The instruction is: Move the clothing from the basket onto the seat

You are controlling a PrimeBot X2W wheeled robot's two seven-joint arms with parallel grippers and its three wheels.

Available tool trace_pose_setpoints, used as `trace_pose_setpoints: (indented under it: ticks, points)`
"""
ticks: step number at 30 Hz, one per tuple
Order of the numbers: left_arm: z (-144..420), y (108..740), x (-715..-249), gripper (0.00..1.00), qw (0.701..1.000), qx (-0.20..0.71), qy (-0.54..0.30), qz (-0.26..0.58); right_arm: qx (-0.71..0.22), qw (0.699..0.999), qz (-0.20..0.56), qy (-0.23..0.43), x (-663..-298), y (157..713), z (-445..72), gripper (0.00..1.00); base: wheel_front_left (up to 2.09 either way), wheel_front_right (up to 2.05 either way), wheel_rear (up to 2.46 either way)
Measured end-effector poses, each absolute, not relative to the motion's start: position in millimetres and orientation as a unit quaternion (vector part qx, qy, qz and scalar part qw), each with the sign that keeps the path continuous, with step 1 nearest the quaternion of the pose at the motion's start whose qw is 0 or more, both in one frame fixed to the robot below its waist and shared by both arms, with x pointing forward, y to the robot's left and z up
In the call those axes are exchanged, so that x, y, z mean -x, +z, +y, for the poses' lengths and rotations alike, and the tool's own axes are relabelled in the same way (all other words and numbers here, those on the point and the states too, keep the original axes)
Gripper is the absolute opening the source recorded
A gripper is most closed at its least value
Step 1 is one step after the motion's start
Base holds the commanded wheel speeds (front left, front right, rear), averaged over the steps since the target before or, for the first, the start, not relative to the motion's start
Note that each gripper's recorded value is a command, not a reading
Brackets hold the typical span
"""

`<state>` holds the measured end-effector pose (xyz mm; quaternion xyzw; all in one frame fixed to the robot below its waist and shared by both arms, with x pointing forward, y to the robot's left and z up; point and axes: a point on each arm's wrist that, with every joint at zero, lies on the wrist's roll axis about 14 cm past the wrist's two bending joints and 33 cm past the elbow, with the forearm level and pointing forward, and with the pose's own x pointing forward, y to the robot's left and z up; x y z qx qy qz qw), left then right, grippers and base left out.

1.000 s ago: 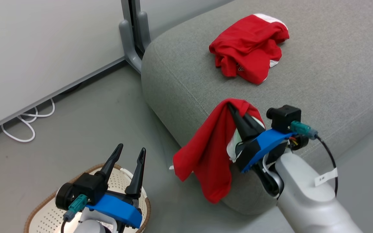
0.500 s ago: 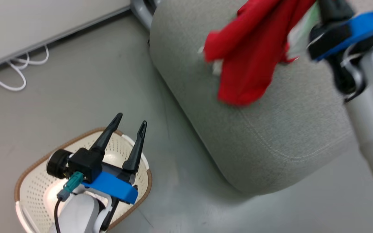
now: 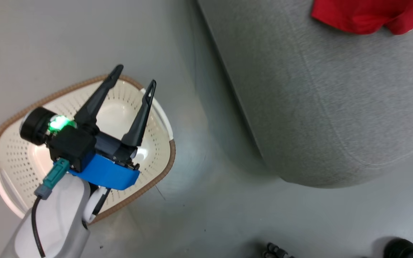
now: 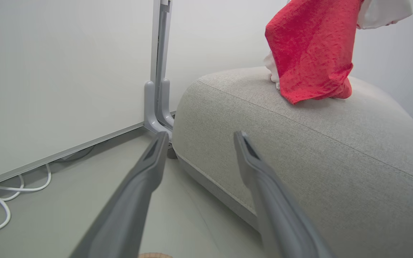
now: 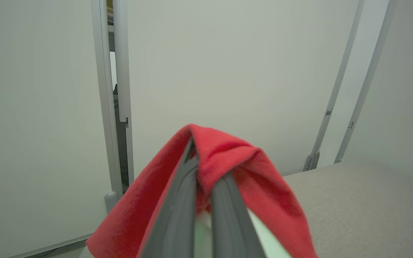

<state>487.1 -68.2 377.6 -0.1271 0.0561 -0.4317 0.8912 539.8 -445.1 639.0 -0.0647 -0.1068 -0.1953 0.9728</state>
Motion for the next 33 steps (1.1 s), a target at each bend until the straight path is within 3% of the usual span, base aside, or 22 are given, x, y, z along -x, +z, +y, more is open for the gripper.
trace_pose_setpoints:
  ticks: [6,10,19,20,22,33]
  points:
    - [-52.3,334.5,-504.1,1.00,0.898,0.136,-0.413,0.070,0.035,0.970,-0.014,-0.241,-555.2,520.4,-464.6,0.00,0.00,0.00,0.00]
    - [-42.2,315.2,-504.8,1.00,0.902,0.135,-0.401,0.087,0.020,0.967,0.021,-0.254,-555.9,477.2,-466.9,0.00,0.00,0.00,0.00]
    - [-35.6,311.4,-504.3,1.00,0.906,0.133,-0.391,0.094,0.015,0.966,0.040,-0.255,-553.3,457.0,-461.1,0.00,0.00,0.00,0.00]
    - [-35.9,312.7,-504.4,1.00,0.906,0.134,-0.390,0.093,0.014,0.966,0.042,-0.256,-552.6,456.6,-461.1,0.07,0.00,0.00,0.00]
    - [-36.8,315.9,-504.5,1.00,0.906,0.135,-0.390,0.091,0.013,0.966,0.044,-0.256,-551.5,456.7,-460.5,1.00,0.00,0.00,0.00]
    - [-40.6,355.4,-496.5,1.00,0.910,0.145,-0.380,0.077,0.022,0.971,0.062,-0.228,-533.1,463.2,-442.1,1.00,0.00,0.00,0.00]
